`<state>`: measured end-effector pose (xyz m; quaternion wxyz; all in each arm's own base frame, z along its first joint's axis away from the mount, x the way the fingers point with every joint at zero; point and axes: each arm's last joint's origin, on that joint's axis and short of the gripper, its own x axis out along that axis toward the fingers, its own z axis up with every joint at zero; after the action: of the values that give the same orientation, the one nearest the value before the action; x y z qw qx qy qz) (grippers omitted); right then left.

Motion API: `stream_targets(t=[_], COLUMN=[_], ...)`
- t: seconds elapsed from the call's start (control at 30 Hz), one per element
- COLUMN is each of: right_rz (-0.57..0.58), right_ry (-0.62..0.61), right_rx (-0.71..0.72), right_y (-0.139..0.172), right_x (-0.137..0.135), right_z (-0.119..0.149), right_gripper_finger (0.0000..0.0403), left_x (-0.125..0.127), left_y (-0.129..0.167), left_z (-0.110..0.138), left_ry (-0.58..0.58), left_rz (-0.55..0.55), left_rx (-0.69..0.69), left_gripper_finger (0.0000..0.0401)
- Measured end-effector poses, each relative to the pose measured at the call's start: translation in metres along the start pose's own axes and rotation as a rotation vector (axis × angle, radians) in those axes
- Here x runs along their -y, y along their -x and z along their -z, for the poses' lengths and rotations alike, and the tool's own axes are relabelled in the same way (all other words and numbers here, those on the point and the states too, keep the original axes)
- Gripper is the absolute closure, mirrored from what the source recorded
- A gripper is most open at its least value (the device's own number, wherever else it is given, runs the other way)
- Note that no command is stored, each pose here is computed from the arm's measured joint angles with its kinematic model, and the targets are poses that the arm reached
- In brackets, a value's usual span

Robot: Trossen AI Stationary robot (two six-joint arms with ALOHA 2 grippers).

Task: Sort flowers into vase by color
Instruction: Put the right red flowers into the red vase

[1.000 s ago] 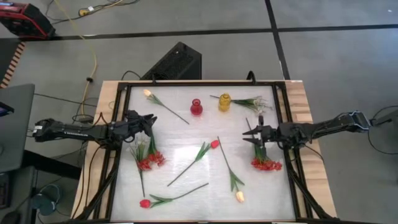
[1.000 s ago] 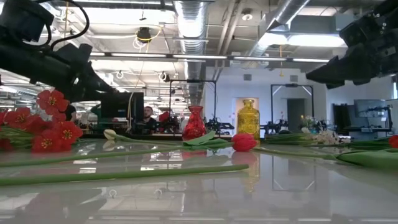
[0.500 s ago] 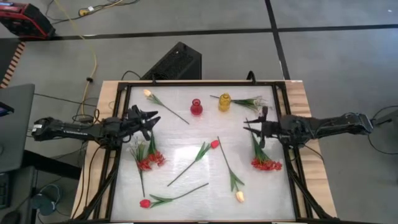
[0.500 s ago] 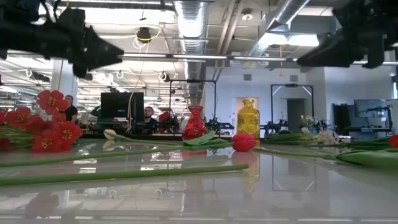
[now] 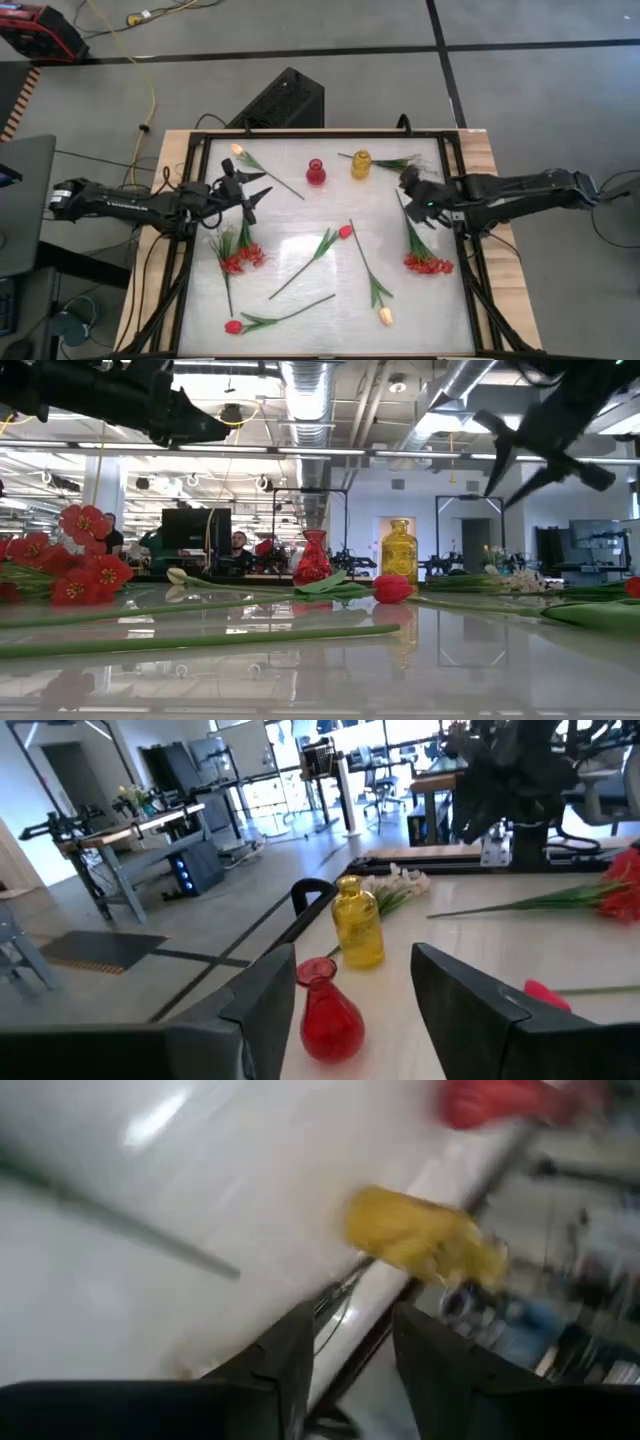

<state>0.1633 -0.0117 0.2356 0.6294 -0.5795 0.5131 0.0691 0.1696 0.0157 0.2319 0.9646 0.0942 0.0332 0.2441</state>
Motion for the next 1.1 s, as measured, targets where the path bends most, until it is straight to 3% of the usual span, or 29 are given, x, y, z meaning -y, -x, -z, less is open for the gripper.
stream_targets(t=[0.07, 0.17, 0.4, 0.67, 1.1], right_rz=[-0.034, -0.066, -0.227, -0.322, -0.493], right_ry=[0.205, 0.415, 0.62, 0.716, 0.76], right_rx=[-0.057, -0.103, -0.085, -0.033, 0.021], right_y=[-0.008, -0.016, -0.026, -0.032, -0.054], right_x=[-0.002, -0.004, -0.022, -0.035, -0.055], right_z=[-0.007, -0.016, -0.035, -0.053, -0.076], right_gripper_finger=[0.0217, 0.02, 0.0182, 0.0185, 0.0186], left_x=[0.001, 0.002, 0.003, 0.003, 0.004], left_y=[-0.001, -0.002, -0.002, -0.002, -0.002], left_z=[0.001, 0.003, 0.009, 0.009, 0.01], left_ry=[0.0, 0.027, 0.052, 0.084, 0.098], left_rz=[0.001, 0.004, 0.011, 0.02, 0.029], left_rx=[-0.01, -0.025, -0.082, -0.086, -0.097], left_gripper_finger=[0.0196, 0.0189, 0.0188, 0.0188, 0.0188])
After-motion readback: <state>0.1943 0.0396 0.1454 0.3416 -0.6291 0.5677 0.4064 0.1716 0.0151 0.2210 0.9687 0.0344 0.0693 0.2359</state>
